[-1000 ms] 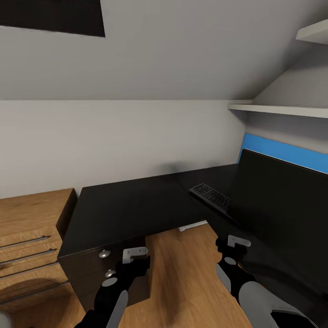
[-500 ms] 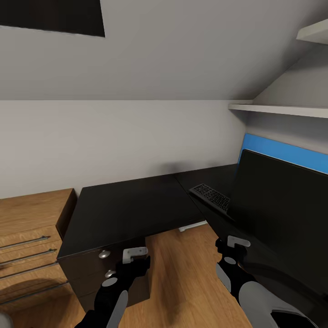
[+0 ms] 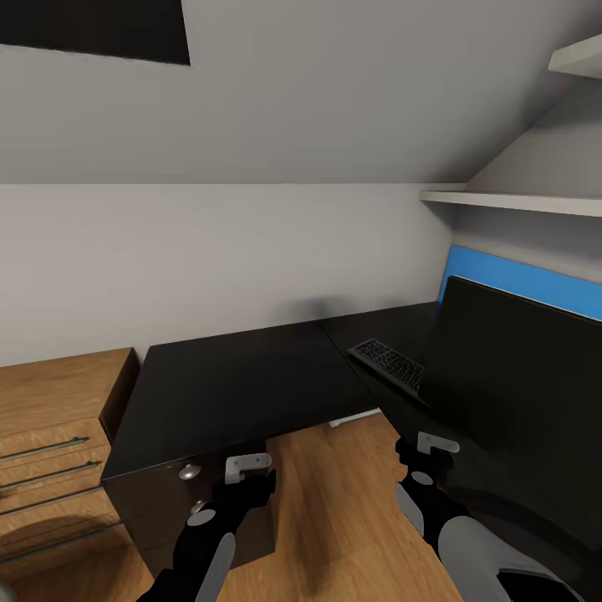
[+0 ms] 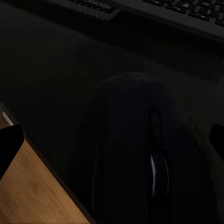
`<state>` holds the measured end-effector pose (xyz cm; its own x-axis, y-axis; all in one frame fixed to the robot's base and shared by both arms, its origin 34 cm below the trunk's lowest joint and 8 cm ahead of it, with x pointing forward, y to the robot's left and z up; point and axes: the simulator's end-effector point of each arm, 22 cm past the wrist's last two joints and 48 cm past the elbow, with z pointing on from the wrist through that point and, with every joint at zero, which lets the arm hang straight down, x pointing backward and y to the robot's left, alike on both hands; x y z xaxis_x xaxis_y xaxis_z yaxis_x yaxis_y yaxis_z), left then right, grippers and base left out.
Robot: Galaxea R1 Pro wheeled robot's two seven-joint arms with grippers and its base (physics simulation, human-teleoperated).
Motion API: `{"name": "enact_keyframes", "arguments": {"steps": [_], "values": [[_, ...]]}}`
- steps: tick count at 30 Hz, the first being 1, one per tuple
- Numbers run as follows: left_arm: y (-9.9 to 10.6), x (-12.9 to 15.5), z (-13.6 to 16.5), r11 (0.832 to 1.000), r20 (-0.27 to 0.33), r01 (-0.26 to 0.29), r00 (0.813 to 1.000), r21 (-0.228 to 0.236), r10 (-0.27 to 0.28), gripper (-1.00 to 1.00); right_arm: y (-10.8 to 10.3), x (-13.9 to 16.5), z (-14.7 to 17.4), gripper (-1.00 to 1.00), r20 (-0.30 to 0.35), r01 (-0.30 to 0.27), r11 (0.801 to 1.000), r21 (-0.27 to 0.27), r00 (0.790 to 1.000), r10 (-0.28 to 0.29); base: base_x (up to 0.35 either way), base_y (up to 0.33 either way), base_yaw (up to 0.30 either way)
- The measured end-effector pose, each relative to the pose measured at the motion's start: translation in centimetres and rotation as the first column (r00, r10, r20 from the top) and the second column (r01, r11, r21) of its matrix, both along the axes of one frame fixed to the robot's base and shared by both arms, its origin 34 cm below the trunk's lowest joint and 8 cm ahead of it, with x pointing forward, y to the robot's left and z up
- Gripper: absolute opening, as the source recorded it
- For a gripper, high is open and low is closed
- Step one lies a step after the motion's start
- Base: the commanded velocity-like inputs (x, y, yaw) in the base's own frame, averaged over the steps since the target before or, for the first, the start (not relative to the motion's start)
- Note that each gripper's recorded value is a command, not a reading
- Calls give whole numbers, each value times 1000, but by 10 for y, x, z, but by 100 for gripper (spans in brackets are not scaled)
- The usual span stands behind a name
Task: In the bedroom, organize the workspace by keeping the computer under the desk, ensuring the monitor is on the desk, placing the keyboard on the desk next to the monitor, placing the mouse on the desk next to the keyboard, moving the folder from the swivel chair onto the desk next to the mouse, stacking the notebook on top of the folder with the pen on top of the notebook, and positioning the swivel chair next to the desk.
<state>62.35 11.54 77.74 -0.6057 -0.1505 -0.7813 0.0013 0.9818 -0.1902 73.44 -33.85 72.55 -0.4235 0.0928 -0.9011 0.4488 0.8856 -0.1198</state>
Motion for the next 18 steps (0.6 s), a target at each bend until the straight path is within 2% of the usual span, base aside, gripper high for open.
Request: {"name": "enact_keyframes", "arguments": {"steps": [18], "values": [[-1, 0, 0, 1000, 0, 1, 1000, 0, -1, 100, 0, 0, 0, 100, 0, 0, 1000, 0, 1000, 0, 0, 0, 0]]}}
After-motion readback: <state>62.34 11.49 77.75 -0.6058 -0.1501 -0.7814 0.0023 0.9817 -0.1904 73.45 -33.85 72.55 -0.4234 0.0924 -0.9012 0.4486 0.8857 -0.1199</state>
